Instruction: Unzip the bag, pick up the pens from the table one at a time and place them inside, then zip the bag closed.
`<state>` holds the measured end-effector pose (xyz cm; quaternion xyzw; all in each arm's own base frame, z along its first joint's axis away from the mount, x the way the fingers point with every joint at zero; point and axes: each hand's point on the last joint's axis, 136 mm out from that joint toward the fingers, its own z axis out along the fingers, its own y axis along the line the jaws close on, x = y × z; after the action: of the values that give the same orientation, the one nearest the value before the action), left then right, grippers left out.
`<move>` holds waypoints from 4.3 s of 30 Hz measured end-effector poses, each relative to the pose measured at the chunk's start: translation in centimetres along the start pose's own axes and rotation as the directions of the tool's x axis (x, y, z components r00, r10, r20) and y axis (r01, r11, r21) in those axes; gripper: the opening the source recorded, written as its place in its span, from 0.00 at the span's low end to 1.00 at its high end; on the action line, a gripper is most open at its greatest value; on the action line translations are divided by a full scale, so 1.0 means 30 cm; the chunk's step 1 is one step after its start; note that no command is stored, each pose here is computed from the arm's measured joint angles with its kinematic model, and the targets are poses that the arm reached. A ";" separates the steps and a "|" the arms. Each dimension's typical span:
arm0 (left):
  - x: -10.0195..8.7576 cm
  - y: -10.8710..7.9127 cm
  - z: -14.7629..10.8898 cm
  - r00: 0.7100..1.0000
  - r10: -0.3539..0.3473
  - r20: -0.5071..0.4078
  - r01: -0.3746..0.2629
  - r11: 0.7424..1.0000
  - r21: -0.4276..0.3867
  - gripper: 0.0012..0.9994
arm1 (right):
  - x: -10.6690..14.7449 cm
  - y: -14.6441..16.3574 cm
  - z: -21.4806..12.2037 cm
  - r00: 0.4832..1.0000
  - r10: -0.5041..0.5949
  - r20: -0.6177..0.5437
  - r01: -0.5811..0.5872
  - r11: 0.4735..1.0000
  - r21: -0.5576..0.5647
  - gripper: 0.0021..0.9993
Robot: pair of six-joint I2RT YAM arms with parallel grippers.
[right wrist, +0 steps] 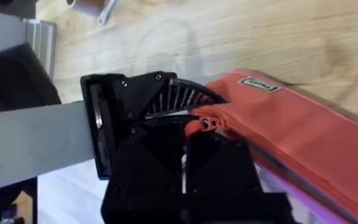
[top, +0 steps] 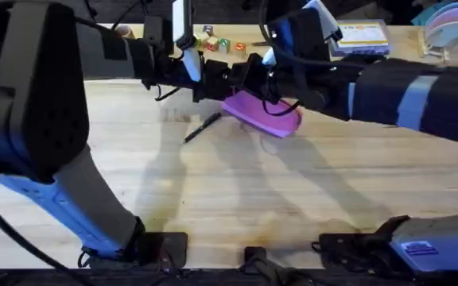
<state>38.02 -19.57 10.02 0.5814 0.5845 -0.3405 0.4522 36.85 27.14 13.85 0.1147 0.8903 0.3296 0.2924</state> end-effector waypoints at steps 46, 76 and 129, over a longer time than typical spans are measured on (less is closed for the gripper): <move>0.006 0.007 0.000 1.000 0.006 -0.012 -0.006 1.000 -0.010 0.04 | -0.051 0.038 -0.364 0.969 -0.231 -0.091 0.216 0.965 -0.150 1.00; -0.026 -0.046 -0.079 0.991 -0.135 -0.013 0.135 0.991 0.012 0.99 | -0.118 0.012 -0.518 0.867 -0.496 -0.051 0.498 0.867 0.020 1.00; -0.241 -0.139 -0.454 0.980 -0.137 -0.141 0.102 0.967 -0.232 0.99 | 0.010 -0.233 -0.203 0.406 -0.818 -0.408 0.862 0.491 -0.125 0.03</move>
<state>31.49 -10.06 21.08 0.5153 0.6867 -0.2526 0.4462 32.90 18.81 12.87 -0.4054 0.8820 0.1066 0.2153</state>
